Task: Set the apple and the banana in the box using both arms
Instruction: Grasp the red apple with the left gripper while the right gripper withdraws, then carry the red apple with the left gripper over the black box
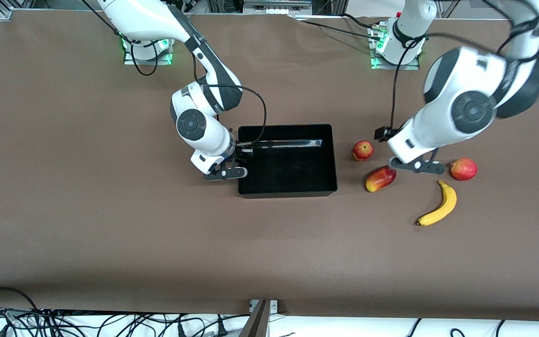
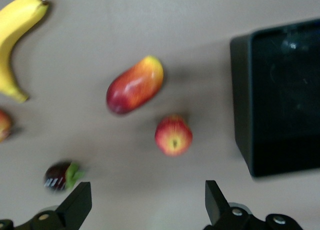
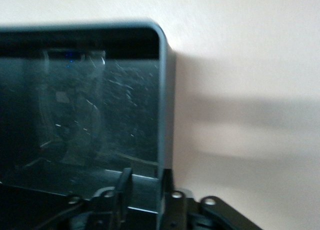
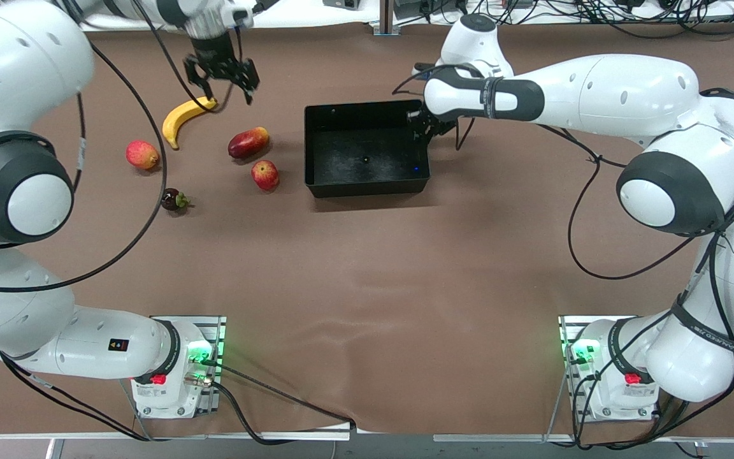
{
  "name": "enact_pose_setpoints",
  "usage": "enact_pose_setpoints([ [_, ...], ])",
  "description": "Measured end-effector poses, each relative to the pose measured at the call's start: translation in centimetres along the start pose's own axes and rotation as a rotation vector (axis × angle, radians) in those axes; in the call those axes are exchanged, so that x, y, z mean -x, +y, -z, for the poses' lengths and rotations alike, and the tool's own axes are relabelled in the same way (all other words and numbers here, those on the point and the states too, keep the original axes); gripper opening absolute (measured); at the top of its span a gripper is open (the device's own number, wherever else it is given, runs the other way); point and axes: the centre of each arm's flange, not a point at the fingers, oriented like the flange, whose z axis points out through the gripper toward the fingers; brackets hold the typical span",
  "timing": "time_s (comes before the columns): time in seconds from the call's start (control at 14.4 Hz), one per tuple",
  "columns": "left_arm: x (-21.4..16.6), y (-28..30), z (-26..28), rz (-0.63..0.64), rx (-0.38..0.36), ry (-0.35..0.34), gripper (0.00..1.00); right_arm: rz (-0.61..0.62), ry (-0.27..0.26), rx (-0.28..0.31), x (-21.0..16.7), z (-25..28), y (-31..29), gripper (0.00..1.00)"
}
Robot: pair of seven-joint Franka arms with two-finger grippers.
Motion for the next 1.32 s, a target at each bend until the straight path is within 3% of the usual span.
enact_pose_setpoints([
  [0.21, 0.0, -0.1, -6.6, 0.052, 0.013, 0.041, 1.0, 0.006, -0.012, 0.002, -1.5, 4.2, -0.7, 0.66],
  [0.42, 1.4, 0.9, -11.2, 0.113, 0.018, 0.069, 1.0, -0.027, 0.025, 0.023, -4.0, 12.5, 1.9, 0.96],
  [0.48, 1.9, 1.4, -12.8, 0.134, 0.022, 0.083, 1.0, -0.028, 0.034, 0.034, -4.5, 15.2, 3.4, 1.0],
  [0.76, 3.4, 3.5, -17.9, 0.16, -0.038, 0.118, 1.0, 0.133, 0.081, 0.073, -5.3, 22.3, 8.8, 1.0],
  [1.04, 3.7, 4.8, -19.9, 0.153, -0.098, 0.124, 1.0, 0.071, 0.033, 0.096, -3.2, 28.4, 13.4, 1.0],
  [1.32, 3.7, 4.7, -20.5, 0.145, -0.113, 0.122, 0.97, -0.02, 0.002, 0.121, 1.2, 35.9, 21.4, 1.0],
])
